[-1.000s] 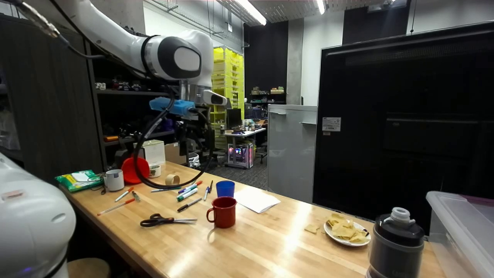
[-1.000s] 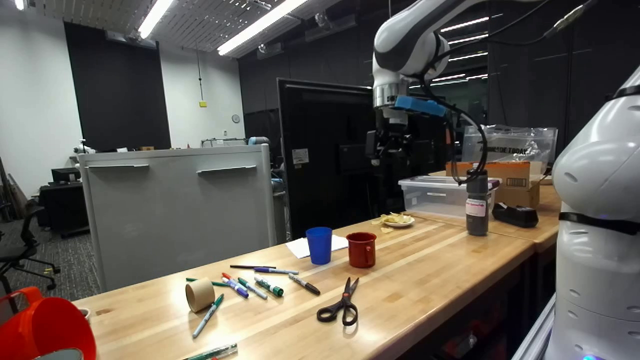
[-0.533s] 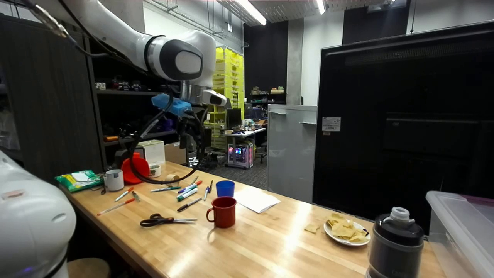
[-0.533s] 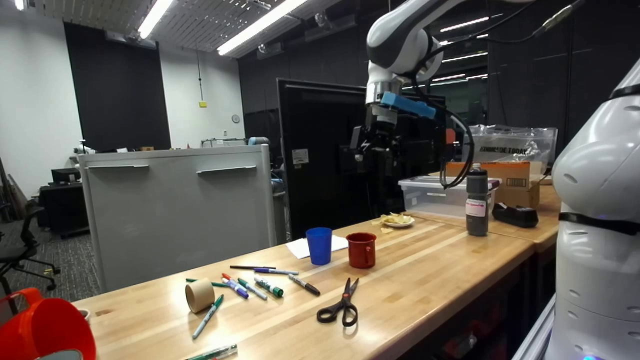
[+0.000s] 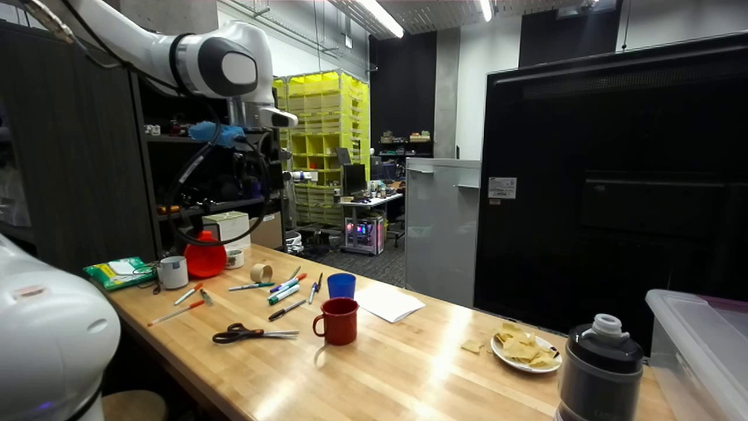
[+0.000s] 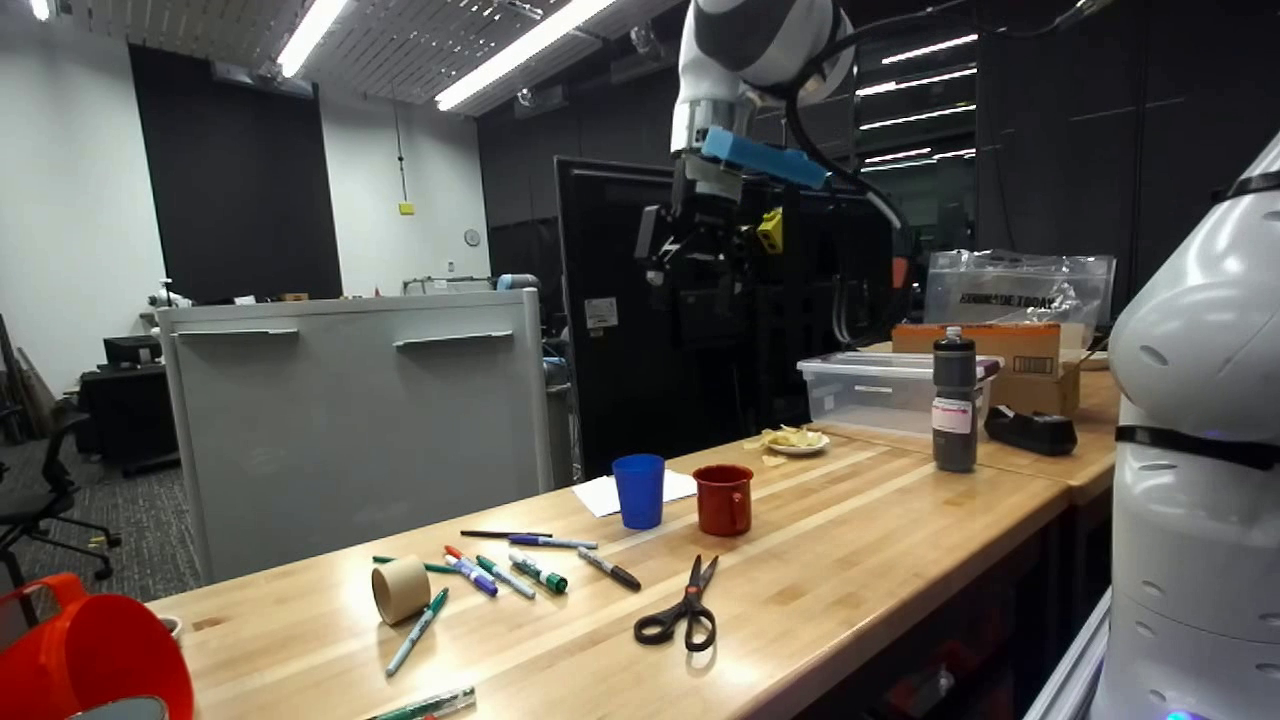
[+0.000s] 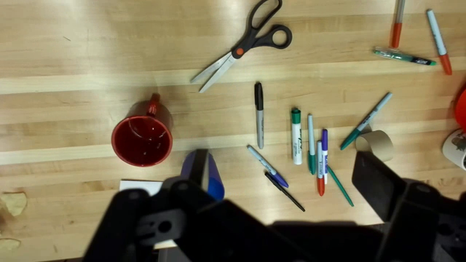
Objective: Move the tape and place it in the bag
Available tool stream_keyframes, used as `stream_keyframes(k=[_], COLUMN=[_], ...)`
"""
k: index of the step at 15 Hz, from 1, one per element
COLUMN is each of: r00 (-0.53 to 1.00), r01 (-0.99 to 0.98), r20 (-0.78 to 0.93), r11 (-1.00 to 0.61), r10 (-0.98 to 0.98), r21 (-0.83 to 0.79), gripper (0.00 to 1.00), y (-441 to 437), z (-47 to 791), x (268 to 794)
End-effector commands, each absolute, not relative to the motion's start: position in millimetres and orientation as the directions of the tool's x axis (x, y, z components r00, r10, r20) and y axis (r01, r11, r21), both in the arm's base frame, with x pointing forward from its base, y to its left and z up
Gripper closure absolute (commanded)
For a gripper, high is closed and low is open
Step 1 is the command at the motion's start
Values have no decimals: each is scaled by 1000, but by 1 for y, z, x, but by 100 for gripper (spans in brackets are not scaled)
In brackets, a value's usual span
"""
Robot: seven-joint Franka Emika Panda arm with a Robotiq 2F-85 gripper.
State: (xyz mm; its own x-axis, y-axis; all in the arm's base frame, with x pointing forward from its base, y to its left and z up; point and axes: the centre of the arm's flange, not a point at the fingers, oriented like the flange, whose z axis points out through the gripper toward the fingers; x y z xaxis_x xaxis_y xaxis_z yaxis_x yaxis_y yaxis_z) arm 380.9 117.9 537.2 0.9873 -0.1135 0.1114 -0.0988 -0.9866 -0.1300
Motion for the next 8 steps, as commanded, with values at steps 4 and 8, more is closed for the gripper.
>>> stream_keyframes(k=[4,8], r00=[985,982], r01=[-8,-50], r20=[170,184], r11=[-1000,-997], r10=[-5,-38], r21=[21,60], gripper=[0,0], y=[192,204], z=[583,593], x=[380,402])
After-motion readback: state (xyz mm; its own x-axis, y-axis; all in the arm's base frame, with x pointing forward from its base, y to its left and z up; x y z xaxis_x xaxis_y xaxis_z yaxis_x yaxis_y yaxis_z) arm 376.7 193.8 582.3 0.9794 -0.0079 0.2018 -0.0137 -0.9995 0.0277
